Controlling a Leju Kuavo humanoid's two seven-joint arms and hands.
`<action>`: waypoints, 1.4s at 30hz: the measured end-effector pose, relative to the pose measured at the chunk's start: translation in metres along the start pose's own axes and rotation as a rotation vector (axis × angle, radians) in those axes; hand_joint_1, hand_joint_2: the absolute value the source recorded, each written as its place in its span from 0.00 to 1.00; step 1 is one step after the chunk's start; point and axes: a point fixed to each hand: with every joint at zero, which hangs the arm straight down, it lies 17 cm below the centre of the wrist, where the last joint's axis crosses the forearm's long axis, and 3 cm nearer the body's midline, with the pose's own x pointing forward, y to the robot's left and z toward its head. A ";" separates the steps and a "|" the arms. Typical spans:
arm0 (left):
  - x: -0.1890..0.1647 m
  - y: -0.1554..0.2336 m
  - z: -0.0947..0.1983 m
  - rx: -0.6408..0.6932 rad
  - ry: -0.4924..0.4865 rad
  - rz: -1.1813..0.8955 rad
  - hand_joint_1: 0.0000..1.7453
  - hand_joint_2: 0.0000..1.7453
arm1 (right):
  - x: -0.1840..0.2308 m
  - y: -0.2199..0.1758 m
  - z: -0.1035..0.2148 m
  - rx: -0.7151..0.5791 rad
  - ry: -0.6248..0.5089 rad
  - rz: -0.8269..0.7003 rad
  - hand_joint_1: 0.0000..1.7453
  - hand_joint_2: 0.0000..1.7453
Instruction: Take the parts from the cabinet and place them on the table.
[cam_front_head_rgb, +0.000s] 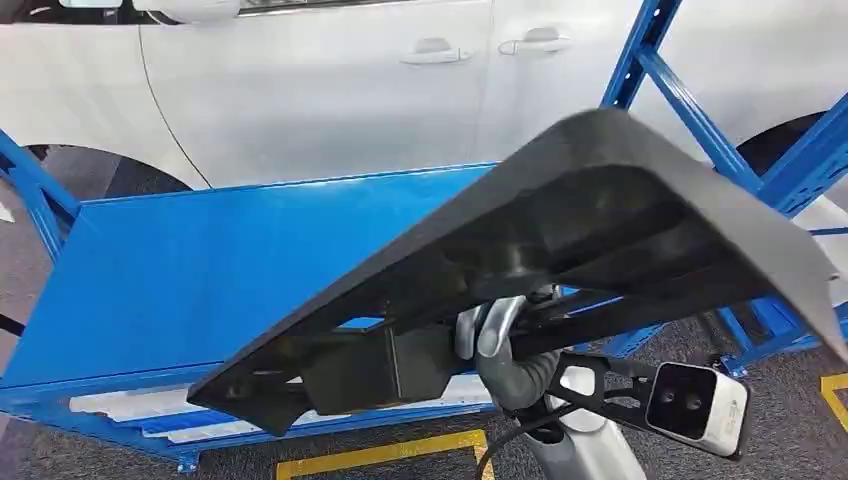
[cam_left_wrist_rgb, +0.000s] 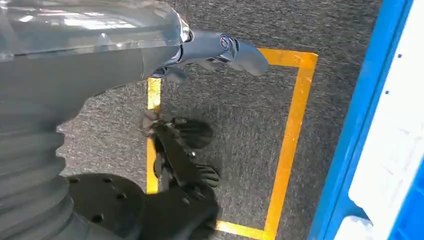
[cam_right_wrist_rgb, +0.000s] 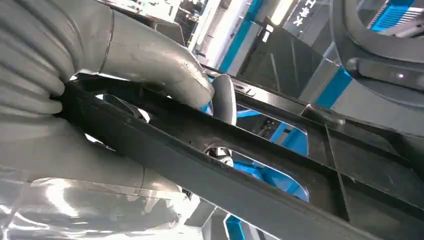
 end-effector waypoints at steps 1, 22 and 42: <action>0.001 0.000 -0.001 0.001 0.003 0.000 0.00 1.00 | 0.001 0.000 -0.002 -0.003 -0.005 -0.005 1.00 1.00; 0.000 0.008 -0.001 0.028 0.015 0.045 0.00 1.00 | 0.001 0.013 -0.006 0.041 0.009 -0.011 1.00 1.00; -0.004 0.013 -0.002 0.049 0.043 0.052 0.00 1.00 | 0.001 0.004 0.004 0.077 0.040 -0.024 1.00 1.00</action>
